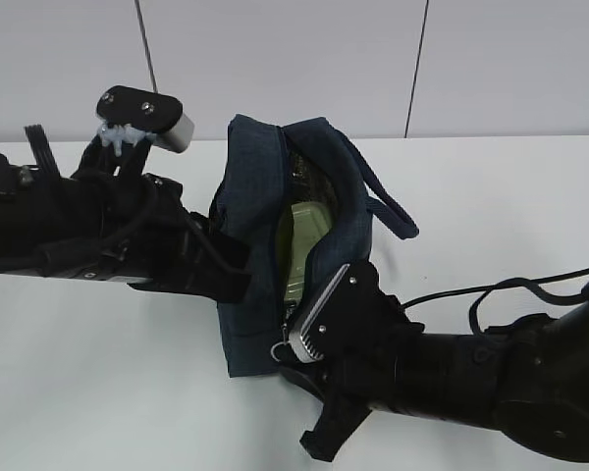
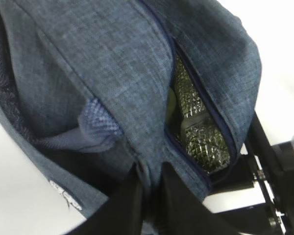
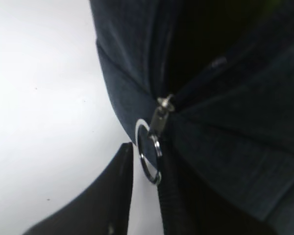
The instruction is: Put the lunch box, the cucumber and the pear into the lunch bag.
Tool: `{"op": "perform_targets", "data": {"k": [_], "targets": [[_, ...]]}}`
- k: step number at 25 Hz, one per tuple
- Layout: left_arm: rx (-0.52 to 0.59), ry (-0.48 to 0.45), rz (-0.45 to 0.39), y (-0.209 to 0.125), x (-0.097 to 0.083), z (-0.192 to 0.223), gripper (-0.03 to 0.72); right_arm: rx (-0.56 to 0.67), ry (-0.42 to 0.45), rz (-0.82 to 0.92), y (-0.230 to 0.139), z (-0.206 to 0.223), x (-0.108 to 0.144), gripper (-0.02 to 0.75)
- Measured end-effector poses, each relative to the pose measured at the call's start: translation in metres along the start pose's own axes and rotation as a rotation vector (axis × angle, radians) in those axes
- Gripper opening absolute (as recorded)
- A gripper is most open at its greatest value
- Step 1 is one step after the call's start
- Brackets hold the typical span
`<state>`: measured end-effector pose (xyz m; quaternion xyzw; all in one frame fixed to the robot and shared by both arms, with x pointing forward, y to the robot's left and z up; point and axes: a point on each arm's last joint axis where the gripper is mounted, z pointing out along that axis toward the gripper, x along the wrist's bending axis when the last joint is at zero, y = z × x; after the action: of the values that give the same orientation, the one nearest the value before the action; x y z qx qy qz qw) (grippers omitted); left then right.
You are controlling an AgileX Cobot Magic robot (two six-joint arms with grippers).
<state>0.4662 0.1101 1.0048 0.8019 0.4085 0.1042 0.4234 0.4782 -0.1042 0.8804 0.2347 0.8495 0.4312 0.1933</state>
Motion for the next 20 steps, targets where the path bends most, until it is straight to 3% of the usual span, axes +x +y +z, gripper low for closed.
{"op": "perform_targets", "data": {"k": [8, 20], "targets": [[0.0, 0.0, 0.0, 0.0, 0.0, 0.0, 0.003, -0.046, 0.07, 0.013, 0.0041, -0.0004, 0.0063, 0.001], [-0.002, 0.003, 0.0, 0.0002, 0.0002, 0.0, 0.003, -0.025, 0.07, 0.027, 0.0023, -0.0003, 0.0063, 0.0]]}}
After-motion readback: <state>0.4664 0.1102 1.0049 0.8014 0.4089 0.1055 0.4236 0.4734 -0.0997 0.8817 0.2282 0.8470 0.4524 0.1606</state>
